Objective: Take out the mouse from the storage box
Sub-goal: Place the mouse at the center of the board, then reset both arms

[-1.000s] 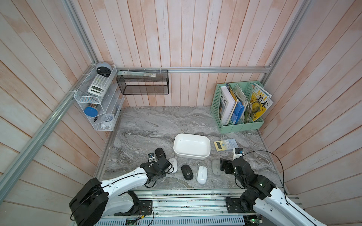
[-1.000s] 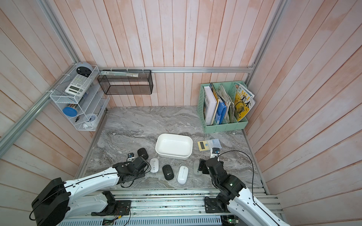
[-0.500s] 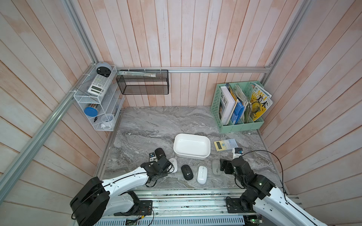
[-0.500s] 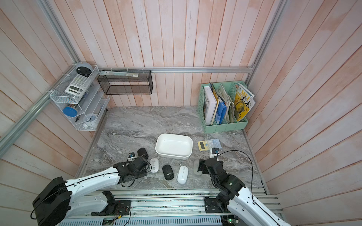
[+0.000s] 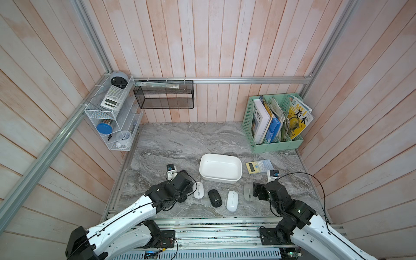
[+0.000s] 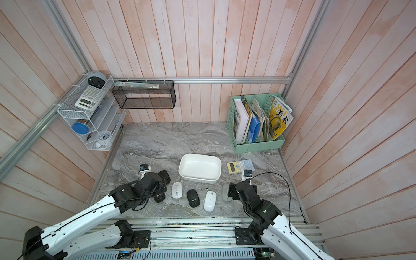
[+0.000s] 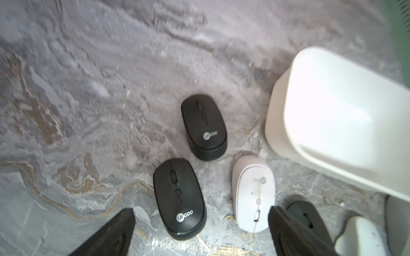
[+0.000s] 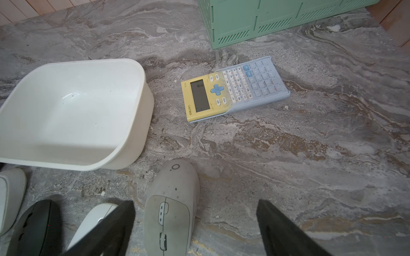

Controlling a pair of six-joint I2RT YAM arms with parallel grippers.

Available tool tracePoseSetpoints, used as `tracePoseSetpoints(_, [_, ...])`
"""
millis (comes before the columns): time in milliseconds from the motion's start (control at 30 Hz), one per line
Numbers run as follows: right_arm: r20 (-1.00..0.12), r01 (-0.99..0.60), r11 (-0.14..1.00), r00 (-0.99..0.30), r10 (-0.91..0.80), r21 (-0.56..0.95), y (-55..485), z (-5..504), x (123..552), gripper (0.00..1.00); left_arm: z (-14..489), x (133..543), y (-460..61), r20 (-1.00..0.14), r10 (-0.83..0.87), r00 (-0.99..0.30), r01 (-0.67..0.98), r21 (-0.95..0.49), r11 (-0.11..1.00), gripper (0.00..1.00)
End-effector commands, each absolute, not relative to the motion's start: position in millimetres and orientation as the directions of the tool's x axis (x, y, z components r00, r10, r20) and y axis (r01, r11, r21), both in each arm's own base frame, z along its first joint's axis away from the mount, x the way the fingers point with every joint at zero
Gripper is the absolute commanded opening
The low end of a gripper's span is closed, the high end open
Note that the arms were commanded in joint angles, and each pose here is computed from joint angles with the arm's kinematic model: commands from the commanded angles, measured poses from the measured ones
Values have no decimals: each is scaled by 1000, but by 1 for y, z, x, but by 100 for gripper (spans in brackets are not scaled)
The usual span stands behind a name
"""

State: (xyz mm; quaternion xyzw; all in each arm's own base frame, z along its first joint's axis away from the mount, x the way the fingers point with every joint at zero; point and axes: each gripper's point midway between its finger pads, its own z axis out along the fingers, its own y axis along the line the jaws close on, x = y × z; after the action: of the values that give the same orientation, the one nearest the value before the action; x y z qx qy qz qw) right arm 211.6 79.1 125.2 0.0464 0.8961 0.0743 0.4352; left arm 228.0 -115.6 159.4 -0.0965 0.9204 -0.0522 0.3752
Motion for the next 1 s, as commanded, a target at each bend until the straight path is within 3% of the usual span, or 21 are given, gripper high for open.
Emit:
tracePoseSetpoints(0, [-823,40,988,-549,147,150,72,165,221,96,212,244,-87,-824,-142,-548,-170,-57,984,100])
tracePoseSetpoints(200, [-906,110,991,-405,118,80,57,219,240,97,277,268,-62,-972,-108,-207,-233,-58,971,100])
tracePoseSetpoints(300, [-940,156,987,-327,98,49,51,235,252,97,281,279,-40,-989,-97,-114,-319,-57,946,100])
tracePoseSetpoints(567, [-978,195,974,-195,-76,-114,49,235,288,98,219,312,18,-998,-40,-45,-425,-17,905,100])
tracePoseSetpoints(800, [-963,329,936,-269,-36,-127,6,194,321,97,173,335,49,-992,-39,-124,-456,22,890,100])
tracePoseSetpoints(967, [-959,340,927,-274,-66,-161,-5,169,336,98,151,351,59,-991,-43,-129,-437,19,899,100])
